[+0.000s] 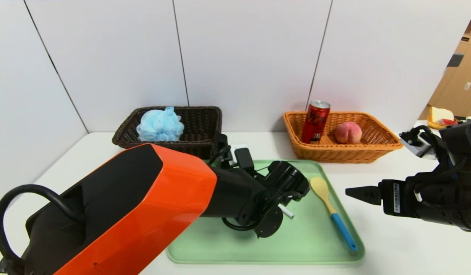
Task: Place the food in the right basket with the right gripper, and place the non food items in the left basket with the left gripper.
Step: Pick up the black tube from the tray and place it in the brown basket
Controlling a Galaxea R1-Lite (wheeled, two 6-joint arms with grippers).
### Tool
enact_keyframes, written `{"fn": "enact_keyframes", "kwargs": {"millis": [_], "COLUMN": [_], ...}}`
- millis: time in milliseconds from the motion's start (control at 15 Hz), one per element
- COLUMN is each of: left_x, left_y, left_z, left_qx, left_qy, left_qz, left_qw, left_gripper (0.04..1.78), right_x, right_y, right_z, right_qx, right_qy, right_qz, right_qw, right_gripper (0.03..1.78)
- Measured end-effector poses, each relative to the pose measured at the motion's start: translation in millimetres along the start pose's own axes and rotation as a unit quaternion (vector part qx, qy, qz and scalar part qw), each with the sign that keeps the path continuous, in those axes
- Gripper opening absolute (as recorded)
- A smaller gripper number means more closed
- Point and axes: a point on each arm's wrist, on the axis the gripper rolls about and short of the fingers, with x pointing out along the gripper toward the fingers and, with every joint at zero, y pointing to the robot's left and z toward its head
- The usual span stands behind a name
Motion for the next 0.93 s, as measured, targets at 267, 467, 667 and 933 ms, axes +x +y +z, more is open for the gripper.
{"fn": "enact_keyframes", "kwargs": {"millis": [267, 467, 667, 933], "left_x": [2, 3, 6, 14], "left_y": [-2, -4, -4, -6], "left_z": [6, 5, 4, 8], "left_qx": [0.001, 0.004, 0.007, 0.007], "left_qy": [0.001, 0.002, 0.005, 0.005], "left_qz": [-0.003, -0.005, -0.004, 0.002], "left_qw": [1.0, 1.0, 1.0, 1.0], "left_gripper": [1.69, 1.69, 1.69, 1.69], "right_x": [0, 0, 0, 0], "right_y": [0.6, 0.6, 0.6, 0.5], "right_z": [0, 0, 0, -1], "right_qx": [-0.001, -0.001, -0.001, -0.001], "right_qy": [0.0, 0.0, 0.001, 0.002], "right_qz": [0.001, 0.001, 0.001, 0.001], "right_qw": [1.0, 1.0, 1.0, 1.0], "right_gripper": [1.7, 1.7, 1.7, 1.7]}}
